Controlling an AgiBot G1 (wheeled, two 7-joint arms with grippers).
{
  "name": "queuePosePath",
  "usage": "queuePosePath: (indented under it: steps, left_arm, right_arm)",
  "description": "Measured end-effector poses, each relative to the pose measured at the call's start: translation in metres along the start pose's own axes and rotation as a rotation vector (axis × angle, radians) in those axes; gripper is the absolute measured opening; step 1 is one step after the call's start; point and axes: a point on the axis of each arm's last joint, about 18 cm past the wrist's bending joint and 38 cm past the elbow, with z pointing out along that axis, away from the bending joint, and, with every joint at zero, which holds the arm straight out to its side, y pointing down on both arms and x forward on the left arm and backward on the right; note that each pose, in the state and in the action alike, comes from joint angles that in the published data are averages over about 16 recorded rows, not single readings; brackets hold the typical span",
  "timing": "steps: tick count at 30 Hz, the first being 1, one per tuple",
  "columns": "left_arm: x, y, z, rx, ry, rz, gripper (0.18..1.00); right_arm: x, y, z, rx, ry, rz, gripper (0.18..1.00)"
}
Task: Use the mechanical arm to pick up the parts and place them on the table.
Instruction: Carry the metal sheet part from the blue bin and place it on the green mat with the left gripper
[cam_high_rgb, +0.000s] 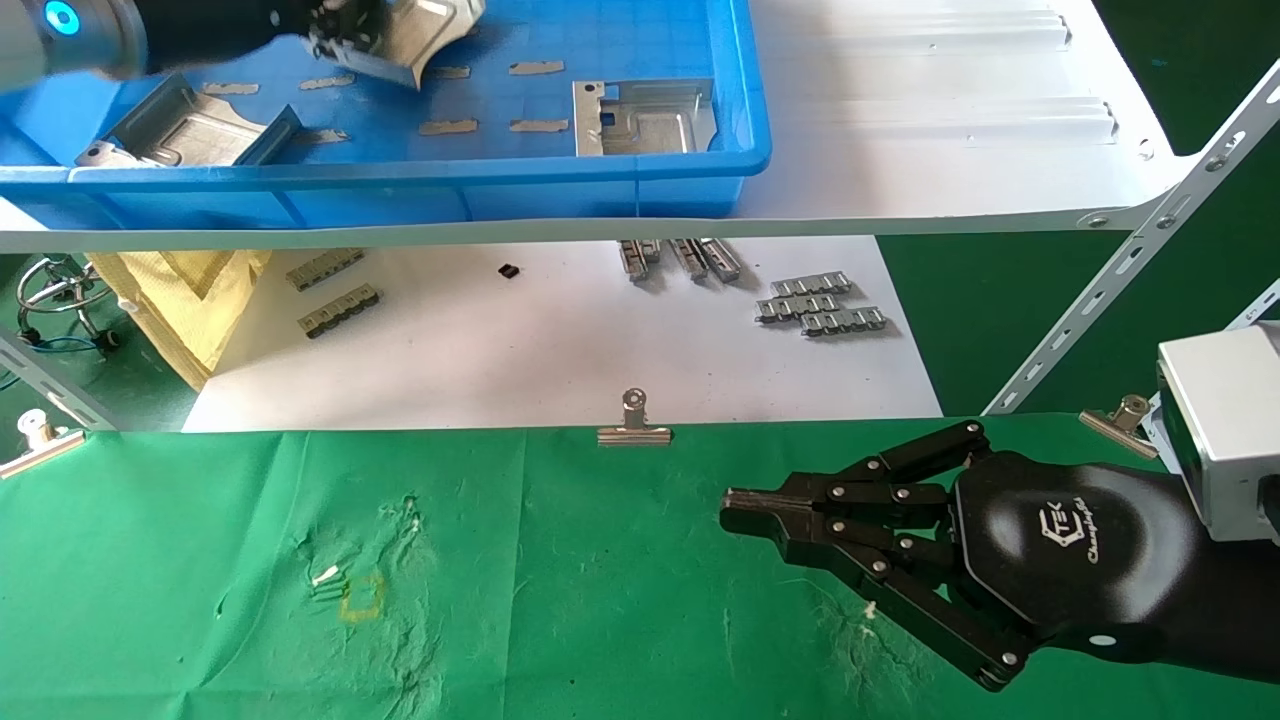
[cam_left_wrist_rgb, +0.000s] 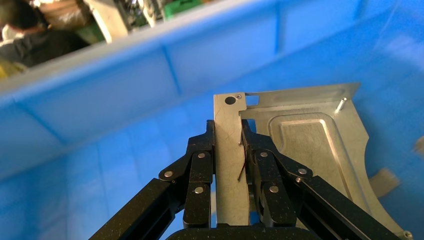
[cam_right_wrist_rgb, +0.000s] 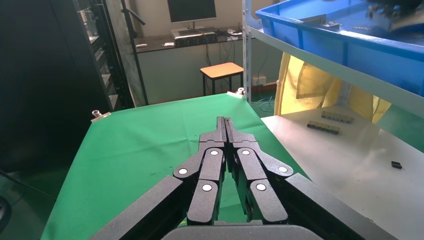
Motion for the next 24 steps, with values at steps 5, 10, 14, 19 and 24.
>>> queuePosePath:
  steps: [5, 10, 14, 19, 24]
  left_arm:
    - [0.001, -0.014, -0.012, 0.045, 0.068, 0.017, 0.290]
    - [0.010, -0.026, -0.032, 0.098, 0.193, 0.057, 0.275]
    - [0.021, -0.031, -0.055, 0.148, 0.329, 0.105, 0.272]
    - [0.035, -0.027, -0.087, 0.209, 0.489, 0.184, 0.271]
    - [0.043, -0.011, -0.115, 0.250, 0.599, 0.275, 0.271]
  right_arm:
    - [0.000, 0.000, 0.000, 0.000, 0.000, 0.000, 0.192]
    - [0.000, 0.000, 0.000, 0.000, 0.000, 0.000, 0.192]
    - [0.000, 0.000, 0.000, 0.000, 0.000, 0.000, 0.192]
    - [0.000, 0.000, 0.000, 0.000, 0.000, 0.000, 0.198]
    - [0.000, 0.000, 0.000, 0.000, 0.000, 0.000, 0.215]
